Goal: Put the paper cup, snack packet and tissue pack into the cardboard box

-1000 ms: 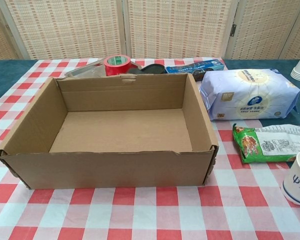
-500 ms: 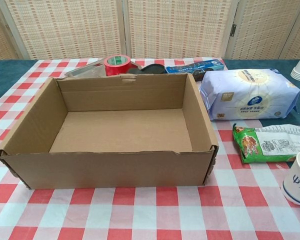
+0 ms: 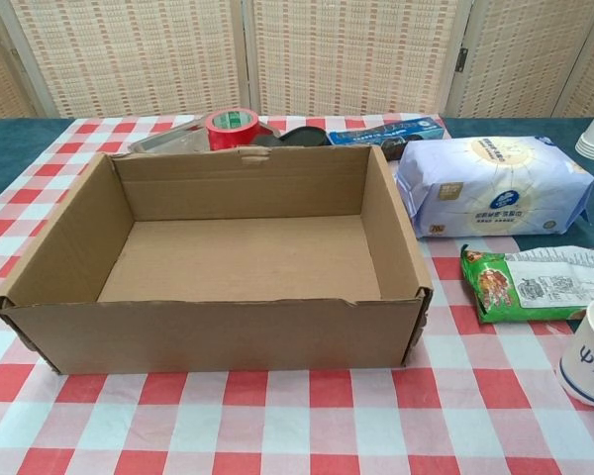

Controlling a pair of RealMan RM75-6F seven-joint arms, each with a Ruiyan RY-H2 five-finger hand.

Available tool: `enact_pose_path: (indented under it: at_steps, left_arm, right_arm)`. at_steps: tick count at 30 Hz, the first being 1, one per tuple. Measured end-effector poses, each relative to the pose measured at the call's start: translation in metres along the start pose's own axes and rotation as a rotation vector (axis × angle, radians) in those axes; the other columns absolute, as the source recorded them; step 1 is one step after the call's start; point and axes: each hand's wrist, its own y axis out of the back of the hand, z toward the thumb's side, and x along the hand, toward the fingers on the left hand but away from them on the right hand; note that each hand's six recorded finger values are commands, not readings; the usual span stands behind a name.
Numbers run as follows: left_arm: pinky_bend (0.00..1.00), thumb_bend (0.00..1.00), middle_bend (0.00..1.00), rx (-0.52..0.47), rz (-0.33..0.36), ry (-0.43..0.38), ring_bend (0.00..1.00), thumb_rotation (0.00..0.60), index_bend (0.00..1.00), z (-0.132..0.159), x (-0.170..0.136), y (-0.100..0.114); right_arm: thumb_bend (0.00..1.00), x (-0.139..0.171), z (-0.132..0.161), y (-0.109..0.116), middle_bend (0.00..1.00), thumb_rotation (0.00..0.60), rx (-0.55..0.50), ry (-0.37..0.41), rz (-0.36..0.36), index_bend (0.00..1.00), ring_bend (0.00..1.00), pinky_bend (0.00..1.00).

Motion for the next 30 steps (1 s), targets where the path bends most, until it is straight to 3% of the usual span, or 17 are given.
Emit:
enact_pose_path:
  at_steps: [2, 9, 18, 30]
  left_arm:
    - [0.04, 0.21, 0.00, -0.002, -0.005, -0.002, 0.00, 0.600, 0.00, 0.000, 0.000, 0.000]
    - [0.04, 0.21, 0.00, -0.012, -0.001, 0.001, 0.00, 0.600, 0.00, -0.001, -0.002, 0.004]
    - [0.04, 0.21, 0.00, -0.018, -0.009, -0.005, 0.00, 0.600, 0.00, 0.000, -0.002, 0.003]
    - [0.04, 0.21, 0.00, -0.036, -0.016, -0.014, 0.00, 0.600, 0.00, 0.001, -0.005, 0.006]
  right_arm:
    - [0.03, -0.001, 0.006, -0.001, 0.04, 0.600, 0.002, 0.037, 0.015, 0.17, 0.00, 0.21]
    - [0.03, 0.004, 0.031, -0.001, 0.05, 0.600, 0.045, 0.162, 0.148, 0.18, 0.01, 0.21]
    - [0.03, 0.014, 0.080, 0.002, 0.05, 0.600, 0.183, 0.291, 0.254, 0.18, 0.01, 0.21]
    - [0.03, -0.004, 0.072, -0.046, 0.06, 0.600, 0.165, 0.258, 0.316, 0.18, 0.01, 0.21]
